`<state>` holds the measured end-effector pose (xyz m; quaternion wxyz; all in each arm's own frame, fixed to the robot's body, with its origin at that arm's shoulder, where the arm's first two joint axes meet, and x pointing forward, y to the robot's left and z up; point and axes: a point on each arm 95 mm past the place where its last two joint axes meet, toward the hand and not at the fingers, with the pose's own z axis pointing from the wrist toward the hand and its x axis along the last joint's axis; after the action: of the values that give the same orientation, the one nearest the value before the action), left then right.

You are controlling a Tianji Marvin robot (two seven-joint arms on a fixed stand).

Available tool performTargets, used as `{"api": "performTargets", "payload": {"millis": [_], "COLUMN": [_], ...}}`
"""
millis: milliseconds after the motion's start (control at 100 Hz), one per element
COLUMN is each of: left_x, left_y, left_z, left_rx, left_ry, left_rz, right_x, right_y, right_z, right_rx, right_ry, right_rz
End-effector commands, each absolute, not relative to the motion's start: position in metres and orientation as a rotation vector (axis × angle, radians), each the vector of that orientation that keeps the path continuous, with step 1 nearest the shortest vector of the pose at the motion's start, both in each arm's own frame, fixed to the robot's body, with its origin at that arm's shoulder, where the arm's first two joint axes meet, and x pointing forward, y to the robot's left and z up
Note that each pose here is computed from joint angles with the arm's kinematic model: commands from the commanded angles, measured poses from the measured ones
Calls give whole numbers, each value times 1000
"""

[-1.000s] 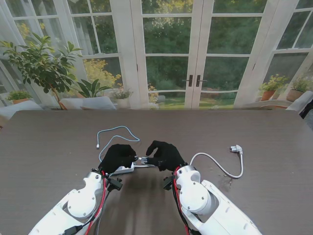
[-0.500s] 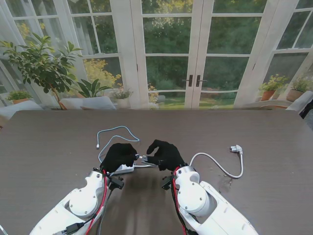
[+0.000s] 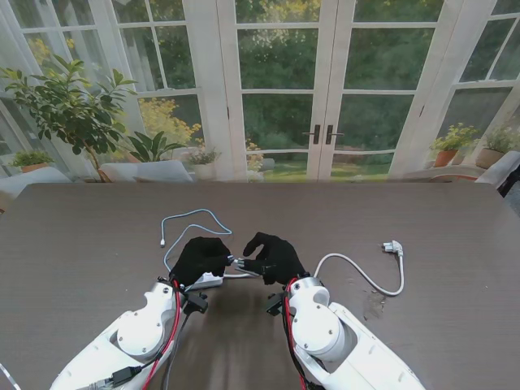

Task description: Set up the charging station

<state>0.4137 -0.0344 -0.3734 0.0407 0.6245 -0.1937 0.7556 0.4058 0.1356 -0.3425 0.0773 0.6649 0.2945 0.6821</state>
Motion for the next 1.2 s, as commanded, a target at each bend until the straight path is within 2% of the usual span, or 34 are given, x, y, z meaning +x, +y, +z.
{"api": "performTargets", "payload": {"millis": [0, 420, 1190], "left_x": [405, 402, 403], "left_y": [-70, -59, -34], "left_z": [-369, -367, -350], "left_rx": [1816, 1974, 2095], "left_ry": [-654, -638, -819], "left_rz": [2260, 2124, 2233], "right_x": [400, 406, 417], "right_y": [163, 155, 137], "right_z": [-330, -327, -322], "right_rx": [2002, 2000, 1978], "right_ry": [911, 903, 909], "right_rz": [2126, 2110, 2078]}}
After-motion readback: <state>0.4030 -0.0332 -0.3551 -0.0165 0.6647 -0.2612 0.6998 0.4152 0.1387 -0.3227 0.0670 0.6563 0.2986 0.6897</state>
